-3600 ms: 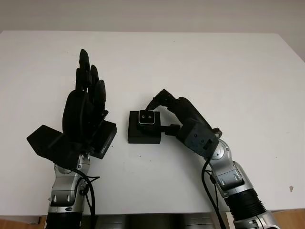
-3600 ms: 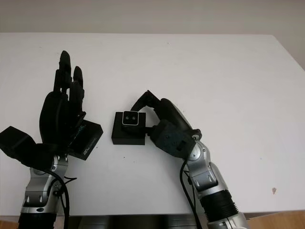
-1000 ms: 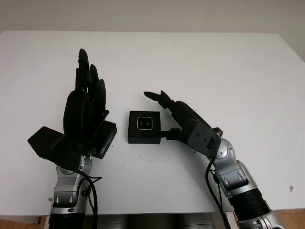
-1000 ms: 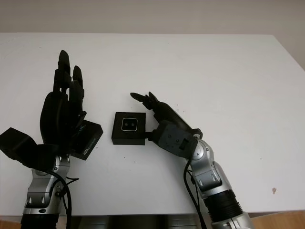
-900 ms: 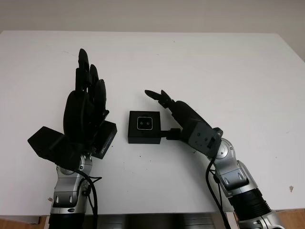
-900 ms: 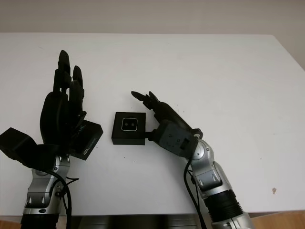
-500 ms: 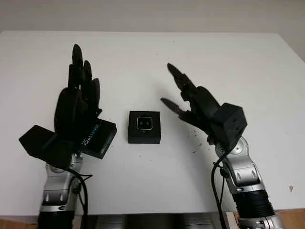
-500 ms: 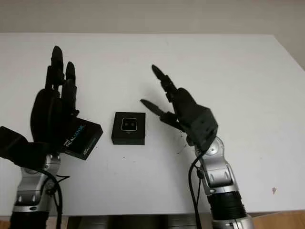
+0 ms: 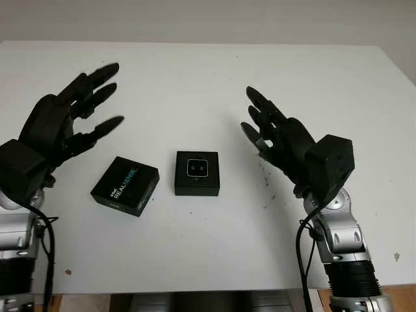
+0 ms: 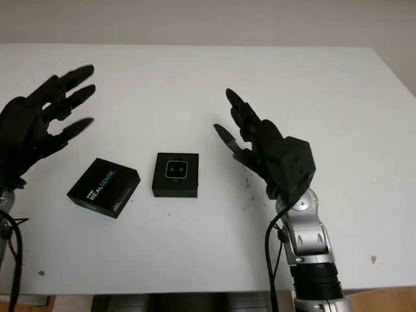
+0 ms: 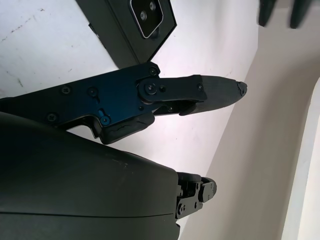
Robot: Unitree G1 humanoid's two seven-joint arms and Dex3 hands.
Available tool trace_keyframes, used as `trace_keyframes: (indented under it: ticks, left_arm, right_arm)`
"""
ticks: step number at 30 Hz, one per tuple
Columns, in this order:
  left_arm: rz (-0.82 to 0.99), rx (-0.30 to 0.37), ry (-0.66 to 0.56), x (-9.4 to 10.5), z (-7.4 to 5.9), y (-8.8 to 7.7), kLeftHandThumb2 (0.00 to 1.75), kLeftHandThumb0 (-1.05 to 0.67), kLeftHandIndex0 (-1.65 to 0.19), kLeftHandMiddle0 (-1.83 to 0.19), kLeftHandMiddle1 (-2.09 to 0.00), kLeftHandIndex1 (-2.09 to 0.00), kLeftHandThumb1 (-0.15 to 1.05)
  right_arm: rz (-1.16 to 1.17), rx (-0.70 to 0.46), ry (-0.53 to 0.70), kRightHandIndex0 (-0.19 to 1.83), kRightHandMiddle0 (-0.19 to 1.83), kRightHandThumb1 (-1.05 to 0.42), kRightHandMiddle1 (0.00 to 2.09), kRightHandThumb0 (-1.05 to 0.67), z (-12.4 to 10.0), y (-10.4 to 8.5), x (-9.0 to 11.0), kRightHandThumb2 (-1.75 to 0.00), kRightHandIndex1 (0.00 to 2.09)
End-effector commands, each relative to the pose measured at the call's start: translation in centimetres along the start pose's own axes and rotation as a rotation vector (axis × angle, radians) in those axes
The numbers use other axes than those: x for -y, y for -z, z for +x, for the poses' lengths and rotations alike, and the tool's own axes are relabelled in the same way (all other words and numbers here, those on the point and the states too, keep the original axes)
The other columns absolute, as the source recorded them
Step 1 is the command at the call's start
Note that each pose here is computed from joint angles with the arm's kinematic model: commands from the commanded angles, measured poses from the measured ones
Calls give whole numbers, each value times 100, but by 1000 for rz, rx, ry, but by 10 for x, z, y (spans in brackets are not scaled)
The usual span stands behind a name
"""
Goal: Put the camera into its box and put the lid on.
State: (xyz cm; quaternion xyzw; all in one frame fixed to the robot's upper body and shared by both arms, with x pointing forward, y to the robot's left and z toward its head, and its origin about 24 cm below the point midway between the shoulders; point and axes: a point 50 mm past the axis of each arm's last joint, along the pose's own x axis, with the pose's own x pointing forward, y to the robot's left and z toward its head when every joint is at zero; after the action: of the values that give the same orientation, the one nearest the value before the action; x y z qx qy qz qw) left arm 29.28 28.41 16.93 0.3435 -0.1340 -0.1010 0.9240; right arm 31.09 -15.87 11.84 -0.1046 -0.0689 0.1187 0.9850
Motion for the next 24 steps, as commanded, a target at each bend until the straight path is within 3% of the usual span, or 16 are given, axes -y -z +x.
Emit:
trace_keyframes:
  ticks: [1, 8, 12, 16, 24]
  left_arm:
    - [122, -9, 85, -9, 1, -5, 5, -80, -11, -14, -3, -13, 89]
    - [296, -48, 338, -17, 4, -7, 4, -74, -3, -6, -4, -5, 85]
    - [407, -146, 507, -14, 11, -8, 5, -76, 0, -1, -3, -4, 84]
    - [398, -190, 584, -9, 12, -8, 4, -73, 5, 1, -4, -3, 80]
    - [448, -215, 664, 2, 9, -1, 5, -65, 7, 5, -4, -4, 80]
  right_arm:
    - [1, 14, 16, 5, 8, -105, 11, -72, -2, -5, 4, -35, 8]
    - [5, 4, 27, 5, 8, -105, 10, -68, -2, -4, 4, -36, 7]
    - [22, -2, 35, 5, 8, -105, 9, -68, -2, -3, 5, -33, 7]
    - [22, -19, 75, 7, 11, -105, 10, -69, -1, -4, 5, -31, 8]
    - [28, -20, 110, 8, 12, -105, 9, -63, 0, -4, 4, -34, 7]
